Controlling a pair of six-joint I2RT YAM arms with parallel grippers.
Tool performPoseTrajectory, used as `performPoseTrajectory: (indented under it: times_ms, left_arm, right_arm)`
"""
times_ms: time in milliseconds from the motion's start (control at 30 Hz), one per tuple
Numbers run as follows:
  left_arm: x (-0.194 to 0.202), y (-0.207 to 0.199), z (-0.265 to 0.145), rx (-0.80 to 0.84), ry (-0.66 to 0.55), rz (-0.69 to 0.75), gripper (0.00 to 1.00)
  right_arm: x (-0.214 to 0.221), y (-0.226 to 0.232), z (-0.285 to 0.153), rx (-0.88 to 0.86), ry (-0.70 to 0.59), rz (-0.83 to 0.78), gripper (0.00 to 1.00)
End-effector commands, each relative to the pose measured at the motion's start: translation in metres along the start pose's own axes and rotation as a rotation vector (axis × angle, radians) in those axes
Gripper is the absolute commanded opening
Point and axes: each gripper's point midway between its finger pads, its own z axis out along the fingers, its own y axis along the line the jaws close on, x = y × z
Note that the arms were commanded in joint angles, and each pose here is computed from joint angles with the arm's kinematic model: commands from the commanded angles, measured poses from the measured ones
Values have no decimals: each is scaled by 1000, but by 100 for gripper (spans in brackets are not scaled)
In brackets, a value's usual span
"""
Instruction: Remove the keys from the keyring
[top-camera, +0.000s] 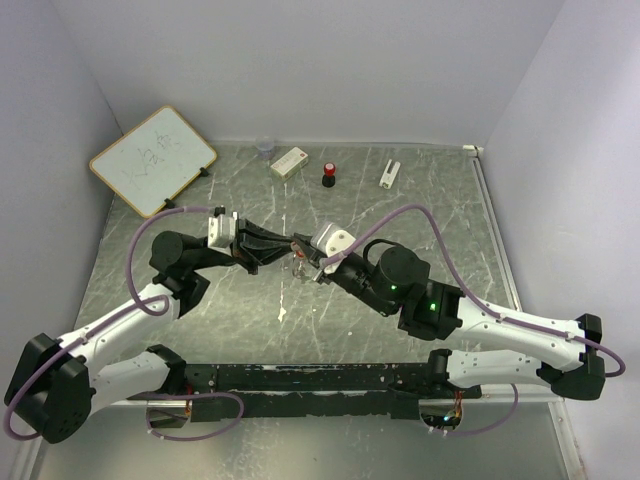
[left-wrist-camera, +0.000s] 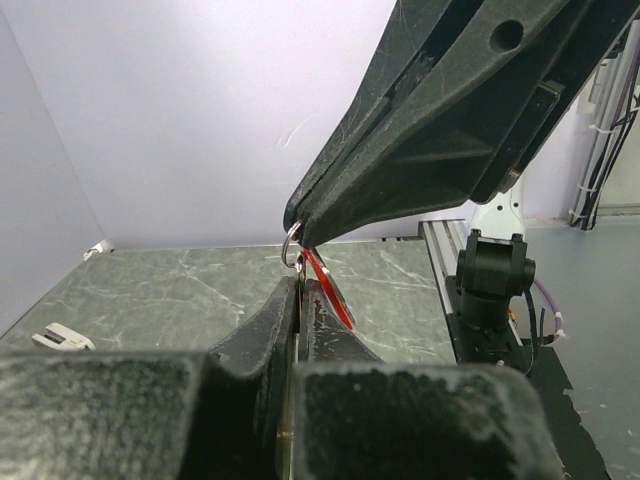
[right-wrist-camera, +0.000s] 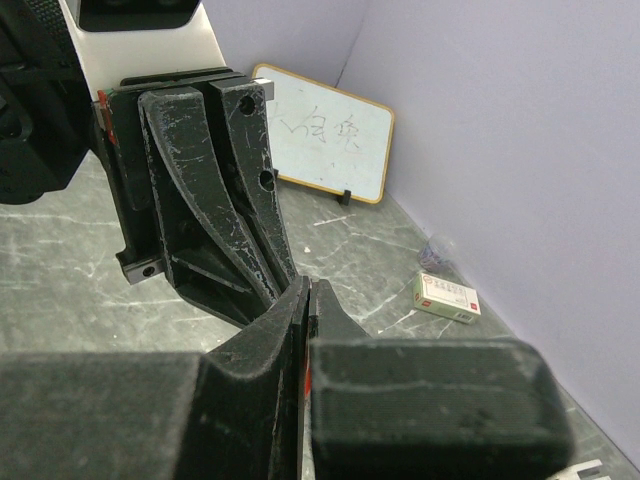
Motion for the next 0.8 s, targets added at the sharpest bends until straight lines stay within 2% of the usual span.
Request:
performPoseTrajectory:
  times_ms: [0, 300, 767]
  left_arm:
    - [-7, 3, -1, -37, -23, 43, 7]
    - [-26, 15, -15, -191, -47, 133, 7]
    - [-43, 4, -17, -168, -108, 175, 7]
  right_arm:
    - [-24, -12, -3, 36, -63, 14, 0]
    - [-25, -19, -7, 65, -67, 17, 0]
    - [9, -10, 2, 78, 29, -14, 0]
